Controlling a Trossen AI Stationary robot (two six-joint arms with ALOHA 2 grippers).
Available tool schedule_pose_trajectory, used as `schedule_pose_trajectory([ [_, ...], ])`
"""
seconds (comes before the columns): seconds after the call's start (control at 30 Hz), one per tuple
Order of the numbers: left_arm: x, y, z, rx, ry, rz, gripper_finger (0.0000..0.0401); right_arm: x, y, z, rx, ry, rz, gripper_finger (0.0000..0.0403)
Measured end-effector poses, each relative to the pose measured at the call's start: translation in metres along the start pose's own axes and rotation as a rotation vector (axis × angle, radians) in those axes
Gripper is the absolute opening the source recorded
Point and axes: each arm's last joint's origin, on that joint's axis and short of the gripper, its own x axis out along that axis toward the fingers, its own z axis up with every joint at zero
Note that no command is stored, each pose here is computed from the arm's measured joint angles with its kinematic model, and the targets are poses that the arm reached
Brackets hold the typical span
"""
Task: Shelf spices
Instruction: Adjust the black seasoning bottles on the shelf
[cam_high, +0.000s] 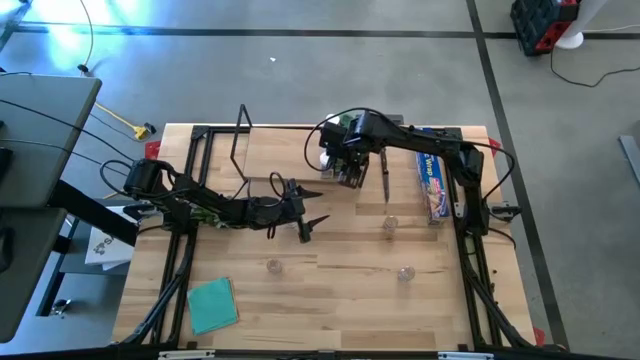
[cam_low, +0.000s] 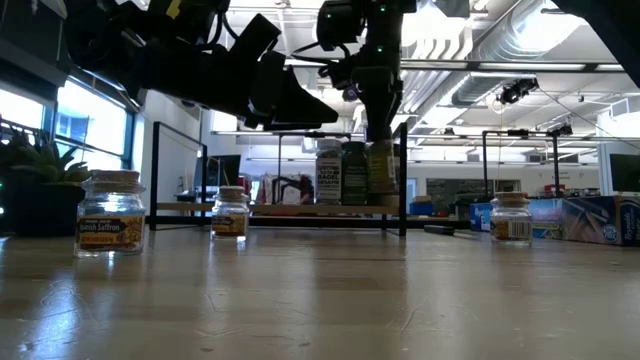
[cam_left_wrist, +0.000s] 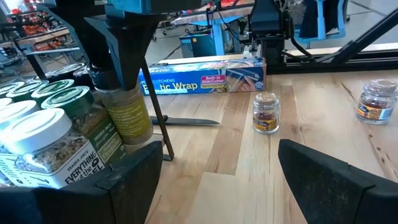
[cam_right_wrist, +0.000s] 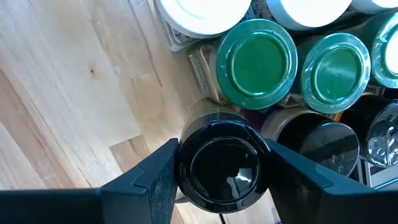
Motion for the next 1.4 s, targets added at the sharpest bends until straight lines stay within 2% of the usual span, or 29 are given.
schedule_pose_trajectory([
  [1.03, 0.0000, 0.0001, 0.0000, -0.001, 0.000, 0.001, 0.0314, 0.0012, -0.0065, -0.0025, 0.011, 0.027, 0.009, 0.0202],
  [1.4, 0.0000, 0.0001, 0.0000, -0.001, 0.000, 0.001, 0.0314, 0.0013, -0.0071, -0.0018, 0.014, 0.019, 0.009, 0.0234],
])
